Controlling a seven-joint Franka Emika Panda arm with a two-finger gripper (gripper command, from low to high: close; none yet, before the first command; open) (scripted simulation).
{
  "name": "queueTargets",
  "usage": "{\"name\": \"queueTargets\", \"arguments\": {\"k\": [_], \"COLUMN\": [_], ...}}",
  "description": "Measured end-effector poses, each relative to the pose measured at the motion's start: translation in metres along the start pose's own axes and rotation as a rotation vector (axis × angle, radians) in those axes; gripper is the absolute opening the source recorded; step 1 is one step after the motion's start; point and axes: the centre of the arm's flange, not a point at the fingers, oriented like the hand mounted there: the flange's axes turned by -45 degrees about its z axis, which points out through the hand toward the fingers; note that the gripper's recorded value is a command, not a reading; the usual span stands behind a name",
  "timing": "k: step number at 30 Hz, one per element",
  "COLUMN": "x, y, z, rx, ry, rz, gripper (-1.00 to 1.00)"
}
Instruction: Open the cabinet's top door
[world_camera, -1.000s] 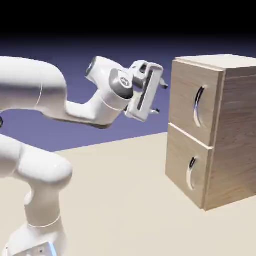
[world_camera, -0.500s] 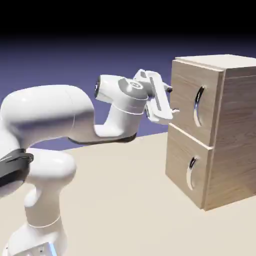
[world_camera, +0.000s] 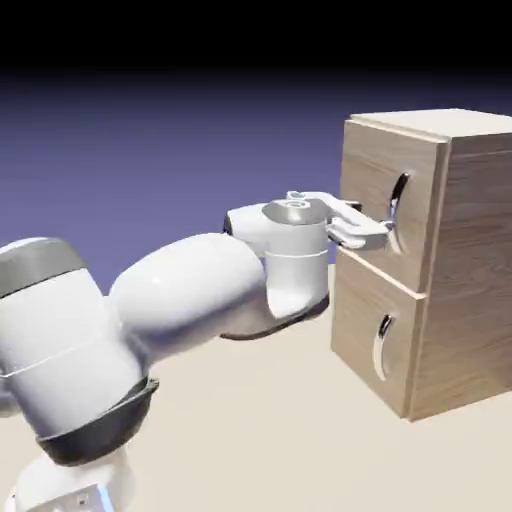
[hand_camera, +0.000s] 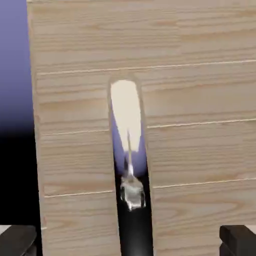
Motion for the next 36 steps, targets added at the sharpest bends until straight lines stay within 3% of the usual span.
{"name": "queueTargets", "arguments": {"k": [4, 5, 36], "x": [0.000, 0.000, 0.000], "y": [0.000, 0.000, 0.155], "z": [0.047, 0.050, -0.069], "rx": [0.000, 0.000, 0.726], "ry": [0.000, 0.000, 0.000], "rz": [0.000, 0.000, 0.000], "gripper": [0.00, -1.00, -1.00]}}
